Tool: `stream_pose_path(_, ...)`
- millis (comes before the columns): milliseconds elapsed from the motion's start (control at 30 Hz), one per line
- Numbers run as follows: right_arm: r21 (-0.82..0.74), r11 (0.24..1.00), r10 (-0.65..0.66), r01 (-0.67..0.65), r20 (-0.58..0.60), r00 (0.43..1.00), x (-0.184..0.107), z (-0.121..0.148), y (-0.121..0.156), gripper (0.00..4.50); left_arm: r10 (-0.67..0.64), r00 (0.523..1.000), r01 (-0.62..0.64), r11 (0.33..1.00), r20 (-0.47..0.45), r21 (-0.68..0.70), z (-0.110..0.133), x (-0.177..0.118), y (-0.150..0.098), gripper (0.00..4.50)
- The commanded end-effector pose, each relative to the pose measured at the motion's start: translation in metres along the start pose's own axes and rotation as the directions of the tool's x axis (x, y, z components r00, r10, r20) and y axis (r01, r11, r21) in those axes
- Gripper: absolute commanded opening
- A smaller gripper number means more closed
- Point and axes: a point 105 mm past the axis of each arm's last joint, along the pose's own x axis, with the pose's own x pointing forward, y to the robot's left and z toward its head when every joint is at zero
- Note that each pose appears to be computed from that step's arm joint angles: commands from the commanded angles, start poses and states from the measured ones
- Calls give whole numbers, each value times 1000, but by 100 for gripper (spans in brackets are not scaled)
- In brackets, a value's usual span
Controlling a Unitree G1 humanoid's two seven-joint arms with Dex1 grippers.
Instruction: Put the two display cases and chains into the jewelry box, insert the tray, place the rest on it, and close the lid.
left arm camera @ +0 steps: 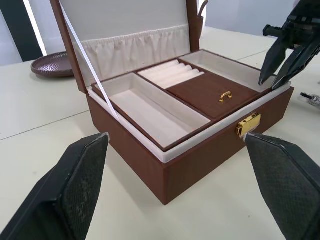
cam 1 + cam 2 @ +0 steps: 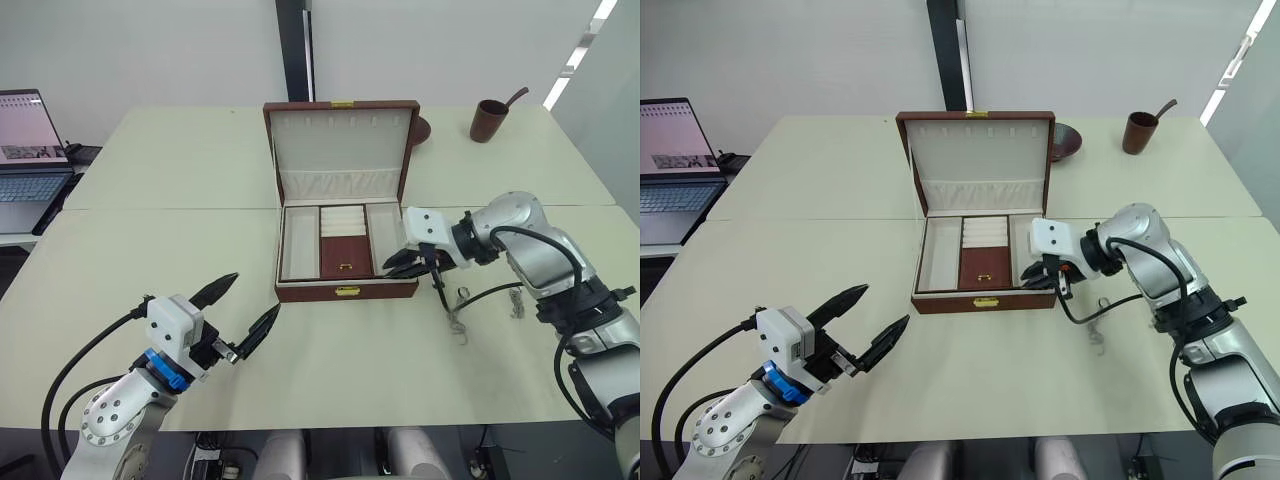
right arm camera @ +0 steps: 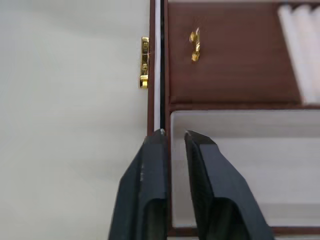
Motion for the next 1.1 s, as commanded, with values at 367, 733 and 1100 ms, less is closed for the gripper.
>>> stream_pose_path(367, 232, 946, -307, 228, 407, 860, -33, 36, -24, 326, -64, 997, 63, 998, 42, 26, 9, 13, -1, 450)
stream_pose_path(733, 254, 943, -299, 215, 363, 883, 29, 24, -19, 25, -77, 996, 75, 996, 41, 40, 11, 15, 3, 450)
stream_pose_path(1100, 259, 950, -240, 173, 253, 937, 53, -7, -4, 1, -70, 997, 68, 997, 40, 43, 10, 15, 4, 450)
